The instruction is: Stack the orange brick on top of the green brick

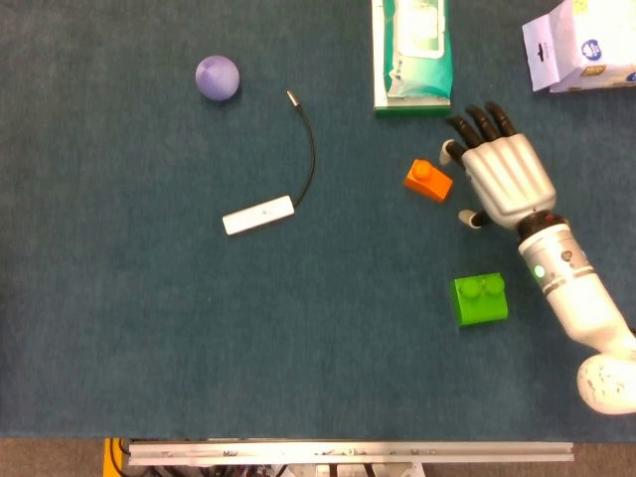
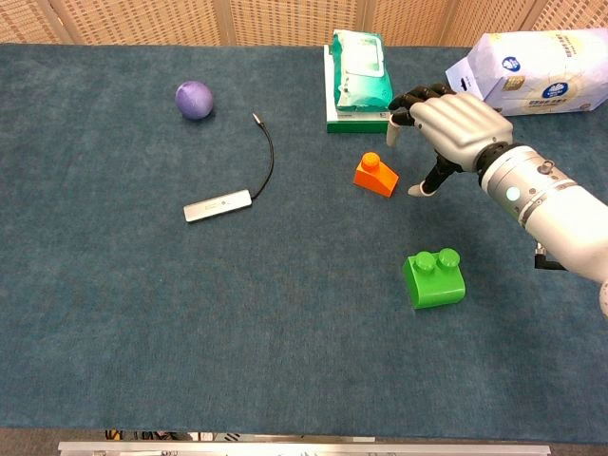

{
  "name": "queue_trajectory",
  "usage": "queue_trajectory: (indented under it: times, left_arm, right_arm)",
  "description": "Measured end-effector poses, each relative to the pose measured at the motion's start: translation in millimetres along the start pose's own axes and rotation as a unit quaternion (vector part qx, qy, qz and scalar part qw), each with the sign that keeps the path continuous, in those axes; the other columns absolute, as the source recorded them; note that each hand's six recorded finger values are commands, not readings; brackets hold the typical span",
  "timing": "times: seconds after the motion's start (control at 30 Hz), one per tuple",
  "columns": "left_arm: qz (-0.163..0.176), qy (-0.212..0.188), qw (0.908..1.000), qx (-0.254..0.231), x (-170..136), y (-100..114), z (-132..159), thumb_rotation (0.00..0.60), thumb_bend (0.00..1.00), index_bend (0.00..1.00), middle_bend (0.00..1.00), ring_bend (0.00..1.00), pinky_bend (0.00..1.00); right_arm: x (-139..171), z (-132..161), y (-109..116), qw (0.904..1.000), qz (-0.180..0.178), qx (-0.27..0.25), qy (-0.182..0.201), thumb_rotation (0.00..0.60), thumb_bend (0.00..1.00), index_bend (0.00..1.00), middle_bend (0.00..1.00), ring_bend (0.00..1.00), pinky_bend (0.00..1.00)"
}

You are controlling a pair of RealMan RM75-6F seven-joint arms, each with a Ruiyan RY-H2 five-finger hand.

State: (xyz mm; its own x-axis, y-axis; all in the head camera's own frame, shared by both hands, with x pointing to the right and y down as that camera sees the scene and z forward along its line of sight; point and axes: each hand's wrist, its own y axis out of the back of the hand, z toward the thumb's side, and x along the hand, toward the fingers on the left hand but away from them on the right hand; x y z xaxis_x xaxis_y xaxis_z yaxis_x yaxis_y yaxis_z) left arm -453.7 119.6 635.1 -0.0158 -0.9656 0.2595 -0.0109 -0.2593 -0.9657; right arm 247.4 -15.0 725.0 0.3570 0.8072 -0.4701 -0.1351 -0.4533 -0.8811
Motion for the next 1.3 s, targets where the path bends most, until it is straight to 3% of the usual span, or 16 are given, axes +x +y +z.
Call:
queue_trajectory:
  times: [0.2, 0.7, 1.0, 1.3]
  left_arm:
    - [0.000, 0.002, 1.0000, -0.001, -0.9, -0.2, -1.1, 0.600, 0.00, 0.57, 0.46, 0.44, 0.54]
    - [0.001, 0.001, 1.0000, -0.005, -1.2, 0.0, -0.4, 0.600, 0.00, 0.57, 0.46, 0.44, 0.54]
    - [-0.001, 0.002, 1.0000, -0.005, -1.4, -0.6, -0.7, 0.600, 0.00, 0.57, 0.46, 0.44, 0.54]
    - [0.000, 0.002, 1.0000, -0.007, -2.4, -0.3, -0.6, 0.600, 0.00, 0.57, 0.46, 0.44, 0.54]
  right_arm:
    - [3.4, 5.9, -4.1, 0.9994, 0.016, 0.022, 0.019, 0.600, 0.05, 0.41, 0.16, 0.06, 0.04]
    - [7.1, 7.8, -13.7, 0.9955, 0.046, 0.080, 0.022, 0.600, 0.58, 0.47, 0.10, 0.00, 0.04]
    - [4.3, 9.0, -17.0, 0.9936, 0.042, 0.104, 0.019, 0.600, 0.83, 0.51, 0.06, 0.00, 0.01]
    - [8.7, 15.5, -19.6, 0.9922, 0.049, 0.107, 0.041, 0.600, 0.87, 0.54, 0.08, 0.00, 0.00]
